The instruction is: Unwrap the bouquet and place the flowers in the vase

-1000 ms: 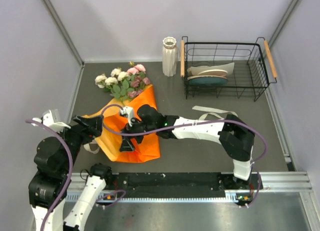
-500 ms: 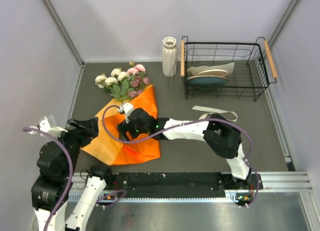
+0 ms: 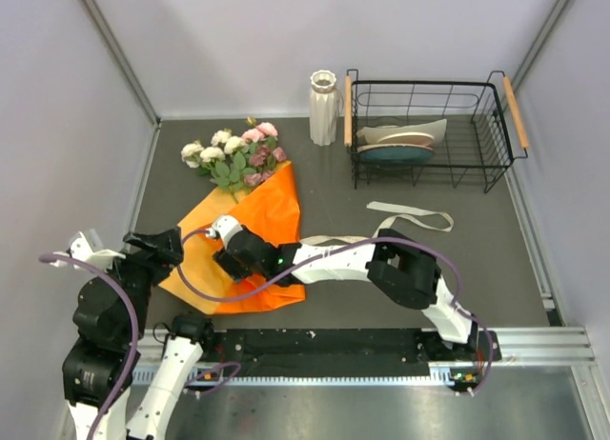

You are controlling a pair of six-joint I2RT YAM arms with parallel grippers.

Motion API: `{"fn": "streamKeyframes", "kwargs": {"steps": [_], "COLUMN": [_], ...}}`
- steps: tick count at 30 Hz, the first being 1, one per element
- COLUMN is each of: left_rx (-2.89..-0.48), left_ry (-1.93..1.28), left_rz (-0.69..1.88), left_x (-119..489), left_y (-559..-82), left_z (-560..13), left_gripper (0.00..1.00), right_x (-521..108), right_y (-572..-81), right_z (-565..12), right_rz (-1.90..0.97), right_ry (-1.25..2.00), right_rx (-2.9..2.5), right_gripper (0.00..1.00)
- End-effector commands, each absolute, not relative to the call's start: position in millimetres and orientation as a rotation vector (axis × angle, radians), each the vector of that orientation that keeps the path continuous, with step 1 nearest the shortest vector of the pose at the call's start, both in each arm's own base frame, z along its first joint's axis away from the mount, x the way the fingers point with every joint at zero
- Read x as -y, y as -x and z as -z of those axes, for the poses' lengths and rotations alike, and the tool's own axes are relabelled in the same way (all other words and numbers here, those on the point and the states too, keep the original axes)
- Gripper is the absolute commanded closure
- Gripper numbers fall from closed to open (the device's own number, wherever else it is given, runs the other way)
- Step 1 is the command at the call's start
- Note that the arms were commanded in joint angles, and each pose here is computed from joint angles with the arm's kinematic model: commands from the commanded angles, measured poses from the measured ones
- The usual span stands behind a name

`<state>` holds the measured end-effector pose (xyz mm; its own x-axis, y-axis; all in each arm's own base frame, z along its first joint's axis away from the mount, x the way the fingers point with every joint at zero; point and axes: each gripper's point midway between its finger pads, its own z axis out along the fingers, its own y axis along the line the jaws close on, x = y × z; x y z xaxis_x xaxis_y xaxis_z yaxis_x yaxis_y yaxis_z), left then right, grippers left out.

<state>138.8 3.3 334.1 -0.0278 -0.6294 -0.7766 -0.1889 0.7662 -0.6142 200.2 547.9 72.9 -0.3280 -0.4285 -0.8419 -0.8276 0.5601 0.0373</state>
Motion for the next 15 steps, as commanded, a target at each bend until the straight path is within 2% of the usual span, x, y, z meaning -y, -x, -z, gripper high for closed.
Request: {"fn": "streamKeyframes", "kwargs": {"steps": [1,2,3,5,6,8,9,11,15], "left_rx": [-1.591,-1.594,-1.634,-1.694,-1.721,-1.763,-1.769,-1.793,-1.819], "left_ry": [0.679,0.647,0.609,0.581,0.568,0.557,0.554,0.515,0.491], "left_rz": [0.394,0.391,0.404,0.393,0.400,0.404,0.408,0.445,0.510], "left_x": [-3,0,7,13,18,23,25,35,50], "left_y": [-146,-149,-154,-163,-166,-174,-177,-183,-197], "left_z": [-333,-335,-330,-322,-318,-310,-309,-302,-289], "left_gripper": [0.20,0.20,0.21,0.21,0.21,0.21,0.23,0.27,0.30], "right_x": [-537,-535,-526,-509,-498,-478,-465,-443,-391], "right_y": [-225,-227,-228,-232,-230,-233,-233,-238,-249], "right_z": [-114,-124,-128,-160,-158,-189,-182,-205,-201], "right_rz": [-0.454,-0.454,-0.435,-0.413,-0.389,-0.393,-0.375,-0.414,-0.443], "right_ry": [0.886,0.874,0.870,0.825,0.829,0.763,0.764,0.685,0.561], "right_rx": [-1.861,-1.830,-1.826,-1.787,-1.792,-1.767,-1.785,-1.789,-1.877], "right_gripper": [0.49,0.76,0.89,1.00,1.00,1.00,1.00,1.00,0.99]}}
